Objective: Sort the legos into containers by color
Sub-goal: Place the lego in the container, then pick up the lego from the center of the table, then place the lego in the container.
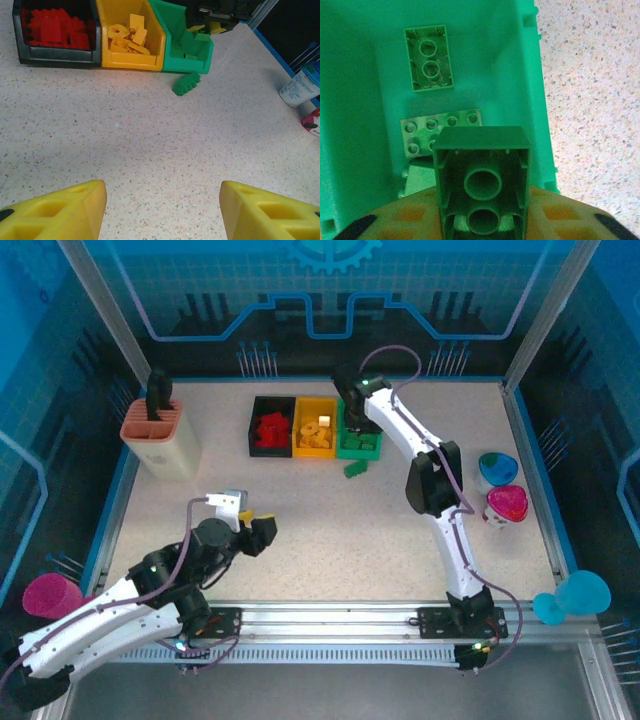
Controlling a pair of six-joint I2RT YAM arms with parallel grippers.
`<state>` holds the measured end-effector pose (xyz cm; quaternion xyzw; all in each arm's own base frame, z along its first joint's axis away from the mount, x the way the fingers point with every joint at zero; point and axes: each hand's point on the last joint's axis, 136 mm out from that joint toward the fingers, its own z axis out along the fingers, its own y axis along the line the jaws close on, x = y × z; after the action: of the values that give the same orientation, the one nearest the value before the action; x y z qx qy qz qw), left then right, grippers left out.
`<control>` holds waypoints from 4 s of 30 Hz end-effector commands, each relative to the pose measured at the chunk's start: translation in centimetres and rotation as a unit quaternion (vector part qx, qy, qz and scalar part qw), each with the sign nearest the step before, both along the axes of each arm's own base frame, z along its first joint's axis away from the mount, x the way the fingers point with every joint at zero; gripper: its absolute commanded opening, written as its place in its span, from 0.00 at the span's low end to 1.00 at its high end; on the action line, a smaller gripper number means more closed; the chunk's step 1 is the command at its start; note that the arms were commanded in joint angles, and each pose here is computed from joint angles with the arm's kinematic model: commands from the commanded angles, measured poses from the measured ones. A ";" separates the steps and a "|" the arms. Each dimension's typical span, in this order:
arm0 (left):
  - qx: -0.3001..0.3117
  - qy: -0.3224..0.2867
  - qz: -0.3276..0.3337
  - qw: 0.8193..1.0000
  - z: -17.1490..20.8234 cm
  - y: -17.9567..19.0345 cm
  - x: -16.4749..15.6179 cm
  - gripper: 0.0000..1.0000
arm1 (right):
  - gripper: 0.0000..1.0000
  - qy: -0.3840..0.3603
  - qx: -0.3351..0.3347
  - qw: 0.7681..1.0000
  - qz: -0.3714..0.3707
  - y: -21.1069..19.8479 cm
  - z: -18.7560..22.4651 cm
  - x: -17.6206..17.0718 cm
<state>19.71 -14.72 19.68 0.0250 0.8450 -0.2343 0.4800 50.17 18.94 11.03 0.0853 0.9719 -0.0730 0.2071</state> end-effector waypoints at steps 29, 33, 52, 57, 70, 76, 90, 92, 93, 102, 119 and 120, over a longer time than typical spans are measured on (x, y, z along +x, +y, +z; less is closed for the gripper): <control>0.014 -0.008 -0.010 1.000 0.0 -0.7 0.3 0.63 | 0.67 0.012 0.061 0.998 -0.018 3.6 -1.5 -10.7; 0.015 -0.007 -0.009 1.000 0.1 -0.6 0.3 0.63 | 0.66 0.023 0.084 0.996 -0.029 4.6 -3.5 -10.6; 0.016 -0.004 -0.002 1.000 -0.5 0.1 -0.1 0.62 | 0.63 0.037 0.081 0.991 -0.097 3.8 -8.4 -9.3; 0.017 -0.002 -0.001 1.000 -0.7 0.2 -0.1 0.62 | 0.61 0.042 0.077 0.991 -0.106 3.1 -9.1 -9.3; 0.016 -0.002 -0.001 1.000 -0.8 0.1 -0.1 0.62 | 0.40 0.027 0.066 0.990 -0.123 0.7 -8.5 -11.5; 0.013 -0.003 -0.002 1.000 -0.8 0.0 0.0 0.62 | 0.28 0.020 0.057 0.990 -0.128 -0.3 -7.8 -12.2; 0.014 -0.004 -0.003 1.000 -0.8 -0.1 0.0 0.62 | 0.18 -0.053 0.000 0.996 -0.070 -0.7 -1.0 -12.7; 0.014 -0.005 -0.004 1.000 -0.7 -0.2 0.1 0.62 | 0.18 -0.065 0.001 0.997 -0.048 -0.3 0.2 -11.9; 0.015 -0.004 -0.004 1.000 -0.8 -0.3 0.1 0.62 | 0.18 -0.068 0.000 0.997 -0.035 0.0 0.8 -11.4; 0.021 -0.003 -0.002 1.000 -0.7 -0.1 0.1 0.62 | 0.19 -0.053 0.032 0.997 0.039 1.4 2.5 -5.7; 0.019 -0.014 -0.001 1.000 0.3 -0.1 0.2 0.63 | 0.21 0.001 0.064 0.997 0.052 1.9 -0.6 -1.4; 0.019 -0.014 -0.001 1.000 0.3 -0.1 0.3 0.63 | 0.21 0.001 0.065 0.997 0.052 2.0 -0.6 -1.4</control>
<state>19.74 -14.93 18.69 0.0333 0.8511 -0.2239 0.4736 48.94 20.18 10.25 0.0577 0.9754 -0.0106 0.2125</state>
